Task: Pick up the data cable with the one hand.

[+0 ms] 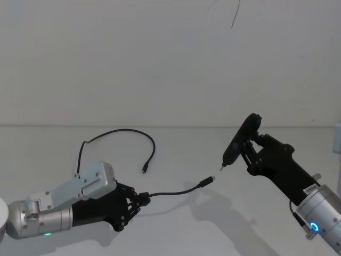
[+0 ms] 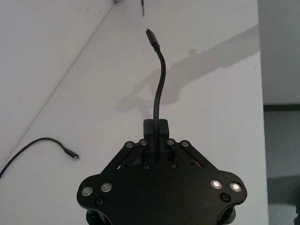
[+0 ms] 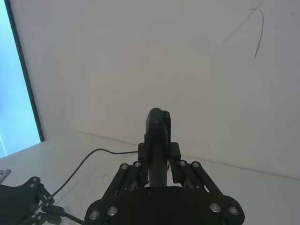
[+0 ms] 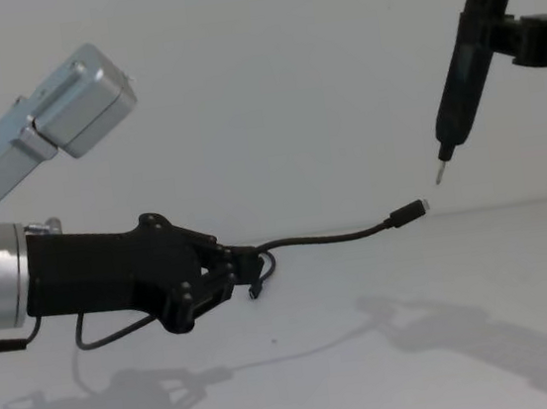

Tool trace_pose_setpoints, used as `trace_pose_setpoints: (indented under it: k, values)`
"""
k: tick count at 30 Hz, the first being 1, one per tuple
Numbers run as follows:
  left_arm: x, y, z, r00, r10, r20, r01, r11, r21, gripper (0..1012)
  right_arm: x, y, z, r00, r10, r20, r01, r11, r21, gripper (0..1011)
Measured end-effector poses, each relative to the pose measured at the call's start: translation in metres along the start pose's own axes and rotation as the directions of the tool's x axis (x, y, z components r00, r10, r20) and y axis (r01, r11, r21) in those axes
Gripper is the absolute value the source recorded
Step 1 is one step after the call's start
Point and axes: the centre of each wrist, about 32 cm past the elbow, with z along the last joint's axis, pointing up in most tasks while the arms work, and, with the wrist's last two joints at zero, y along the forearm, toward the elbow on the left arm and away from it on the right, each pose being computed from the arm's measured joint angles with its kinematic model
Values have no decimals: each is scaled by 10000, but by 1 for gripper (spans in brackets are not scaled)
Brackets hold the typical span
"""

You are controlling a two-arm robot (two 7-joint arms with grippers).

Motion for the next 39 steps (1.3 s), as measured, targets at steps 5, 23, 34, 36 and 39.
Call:
trace_pose_setpoints:
  k: [5,23,34,36,39]
  values:
    - [0,1,0,10000,-5,3,5,10000,-1,49,-34,15,-17,10000,13,-87,-13,10000,-34,269]
    - [0,1,0,10000,-10,4,10,10000,-1,49,-152,40,-67,9995,5,-309,-12,9997,-241,269]
    - [0,2,-1,10000,-7,3,7,10000,2,49,-184,35,-60,9997,-94,-246,85,9993,-352,269]
    - [0,1,-1,10000,-7,3,7,10000,1,49,-189,31,-56,9997,-122,-211,114,9992,-381,269]
    - [0,2,-1,10000,-7,3,7,10000,1,49,-194,25,-49,9997,-178,-154,171,9990,-415,269]
